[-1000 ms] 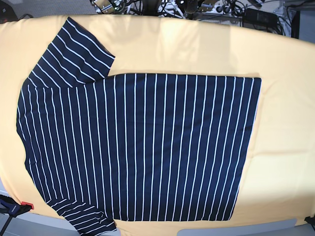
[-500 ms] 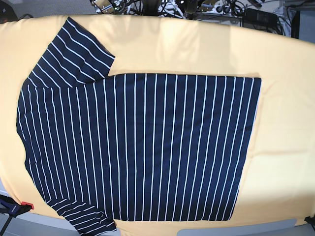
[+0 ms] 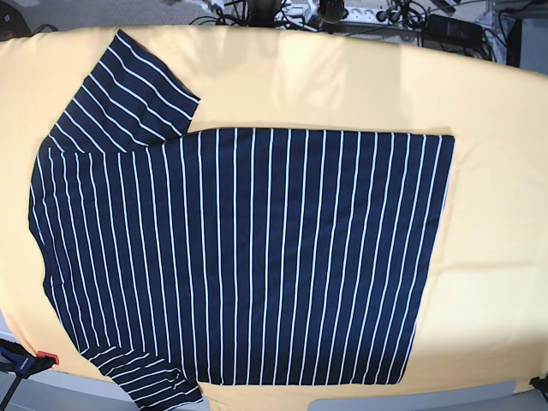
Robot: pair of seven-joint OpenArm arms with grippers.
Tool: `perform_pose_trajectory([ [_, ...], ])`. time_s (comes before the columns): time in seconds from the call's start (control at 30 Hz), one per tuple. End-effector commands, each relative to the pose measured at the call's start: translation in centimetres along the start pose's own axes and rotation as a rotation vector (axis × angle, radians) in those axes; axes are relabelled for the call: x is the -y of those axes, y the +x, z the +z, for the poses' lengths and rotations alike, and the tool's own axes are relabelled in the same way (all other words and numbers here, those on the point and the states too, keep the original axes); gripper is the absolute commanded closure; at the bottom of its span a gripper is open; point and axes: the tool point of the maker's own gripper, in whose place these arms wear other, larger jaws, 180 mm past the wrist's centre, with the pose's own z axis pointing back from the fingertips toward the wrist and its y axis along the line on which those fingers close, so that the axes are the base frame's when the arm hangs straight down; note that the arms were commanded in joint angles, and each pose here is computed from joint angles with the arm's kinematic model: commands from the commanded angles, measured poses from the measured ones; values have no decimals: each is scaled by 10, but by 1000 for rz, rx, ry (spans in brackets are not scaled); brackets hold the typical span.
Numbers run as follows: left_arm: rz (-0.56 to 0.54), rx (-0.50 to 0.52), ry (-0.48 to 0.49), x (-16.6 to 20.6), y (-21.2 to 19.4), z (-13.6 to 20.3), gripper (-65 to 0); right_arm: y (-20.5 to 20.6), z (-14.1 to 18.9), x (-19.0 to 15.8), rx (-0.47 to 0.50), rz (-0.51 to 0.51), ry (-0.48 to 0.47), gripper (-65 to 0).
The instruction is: Fold the T-shirt properly
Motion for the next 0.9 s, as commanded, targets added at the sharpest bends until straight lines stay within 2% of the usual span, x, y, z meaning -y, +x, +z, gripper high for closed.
perform_pose_trajectory([
  [0.0,0,-6,-15,7,-8,2,0,-12,0,0,-17,5,13,0],
  [0.17,-86,-18,-59,26,-39,18,0,-55,6,-1,-58,21,22,0],
  [0.33,-210,-56,-118,49,-64,46,0,-97,25,7,-136,65,-22,0],
  [0.43,-253,-46,-137,57,-67,68,0,-109,44,10,-149,56,-57,0],
  [0.5,-282,-41,-138,56,-67,84,0,-115,60,5,-141,66,-58,0],
  [0.63,-367,-43,-116,48,-70,120,0,-123,95,-7,-94,151,-78,0],
  [0.77,-506,-8,-42,37,-68,159,0,-123,139,-13,-23,205,-148,0],
  [0.87,-592,-7,-4,34,-67,188,0,-121,172,-24,-6,246,-195,0],
])
